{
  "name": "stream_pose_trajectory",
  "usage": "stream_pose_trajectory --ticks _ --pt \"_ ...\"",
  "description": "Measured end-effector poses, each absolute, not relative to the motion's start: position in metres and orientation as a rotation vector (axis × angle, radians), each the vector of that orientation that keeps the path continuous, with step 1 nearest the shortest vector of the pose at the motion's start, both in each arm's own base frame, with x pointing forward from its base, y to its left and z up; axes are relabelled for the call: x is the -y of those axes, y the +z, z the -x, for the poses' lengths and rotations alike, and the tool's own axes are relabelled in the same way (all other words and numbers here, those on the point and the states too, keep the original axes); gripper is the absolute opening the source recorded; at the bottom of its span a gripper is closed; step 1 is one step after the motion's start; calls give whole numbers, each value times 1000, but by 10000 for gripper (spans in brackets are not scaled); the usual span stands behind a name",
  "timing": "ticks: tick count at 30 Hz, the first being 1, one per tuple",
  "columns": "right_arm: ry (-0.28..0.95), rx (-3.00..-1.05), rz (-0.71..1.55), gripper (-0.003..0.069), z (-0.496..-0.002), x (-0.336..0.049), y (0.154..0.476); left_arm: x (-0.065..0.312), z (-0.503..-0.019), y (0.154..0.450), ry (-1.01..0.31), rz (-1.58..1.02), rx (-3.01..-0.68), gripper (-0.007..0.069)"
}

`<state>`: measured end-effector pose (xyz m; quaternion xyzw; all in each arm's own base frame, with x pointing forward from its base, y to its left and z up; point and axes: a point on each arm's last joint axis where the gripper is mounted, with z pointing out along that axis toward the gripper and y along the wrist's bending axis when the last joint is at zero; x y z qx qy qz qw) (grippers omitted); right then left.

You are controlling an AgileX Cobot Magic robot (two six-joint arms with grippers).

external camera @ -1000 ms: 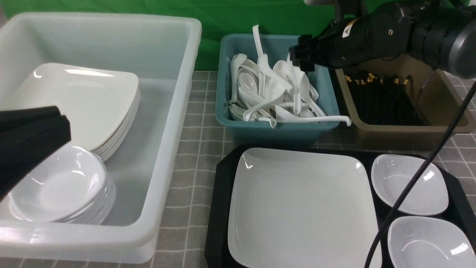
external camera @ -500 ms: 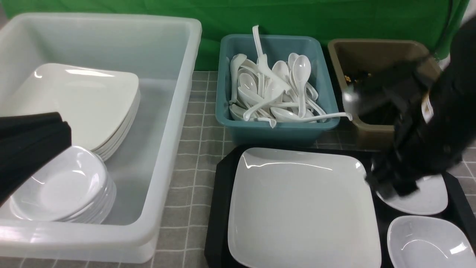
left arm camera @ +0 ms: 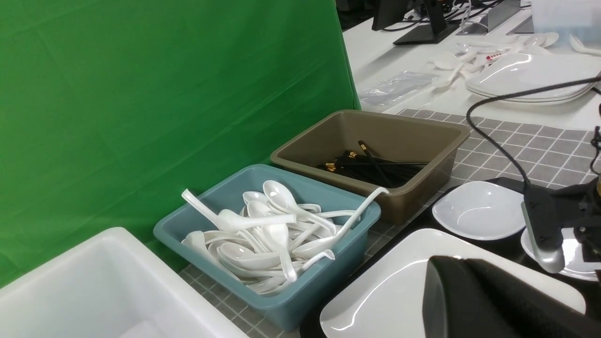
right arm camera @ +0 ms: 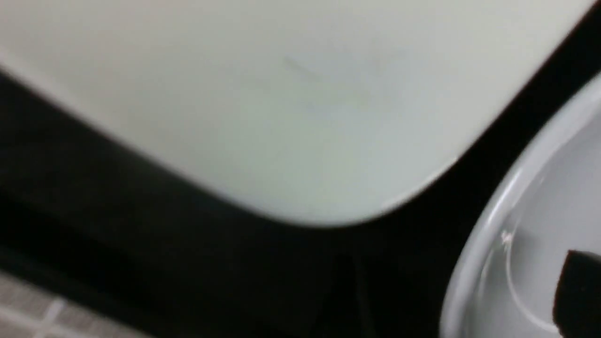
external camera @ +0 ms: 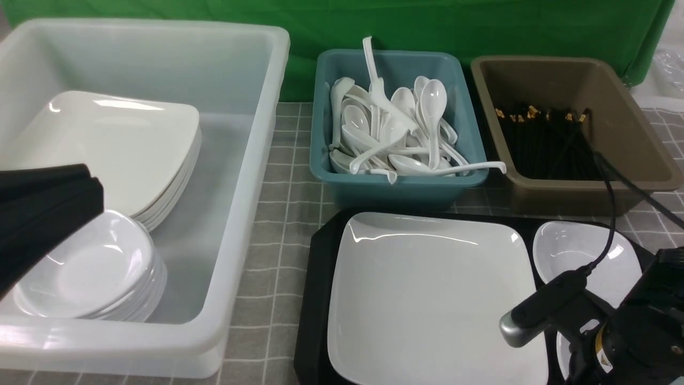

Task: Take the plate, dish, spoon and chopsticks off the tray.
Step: Use the right arm to grab a small plate from the dinner plate, then use the right arm to put the small plate into the large storage box on the left

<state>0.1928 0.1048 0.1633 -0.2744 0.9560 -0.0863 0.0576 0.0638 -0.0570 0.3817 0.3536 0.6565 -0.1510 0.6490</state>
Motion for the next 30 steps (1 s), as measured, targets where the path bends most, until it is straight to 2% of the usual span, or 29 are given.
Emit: stream_pose_trajectory --ticks 4,5,6,9,11,13,16,17,19,21,22,25,27,28,30 --pt "-277 -2896 852 531 -196 -106 157 57 -64 382 -344 -804 -1493 20" --pt "-277 -2899 851 473 -197 -107 156 57 -64 382 -344 -804 -1493 20" --pt "-277 -2899 851 466 -197 -107 156 57 -64 382 -344 -804 -1493 20" --pt "-281 -2896 856 308 -197 -107 156 57 -64 381 -345 -808 -1499 20" --pt "-297 -2893 869 244 -196 -106 158 57 -63 381 -345 -811 -1502 20" --pt "-309 -2891 879 232 -195 -107 160 57 -63 380 -345 -813 -1504 20" --pt "-340 -2882 900 173 -190 -110 173 57 -63 380 -347 -811 -1506 20" --pt "-359 -2880 912 123 -187 -113 186 57 -63 380 -347 -811 -1506 20" --pt "-355 -2872 886 66 -181 -118 207 57 -63 380 -345 -812 -1506 20" --pt "-313 -2860 842 62 -175 -127 234 57 -64 380 -337 -815 -1504 20" --pt "-315 -2861 844 62 -173 -128 237 57 -64 380 -336 -816 -1506 20" --pt "-187 -2743 800 63 -168 -147 295 56 -64 378 -342 -796 -1538 20" --pt "-50 -2612 836 63 -168 -168 332 53 -65 377 -337 -772 -1581 20" --pt "-41 -2603 838 63 -169 -169 335 53 -65 377 -330 -769 -1593 20" --pt "109 -2400 954 63 -170 -202 371 43 -65 377 -256 -728 -1681 20"
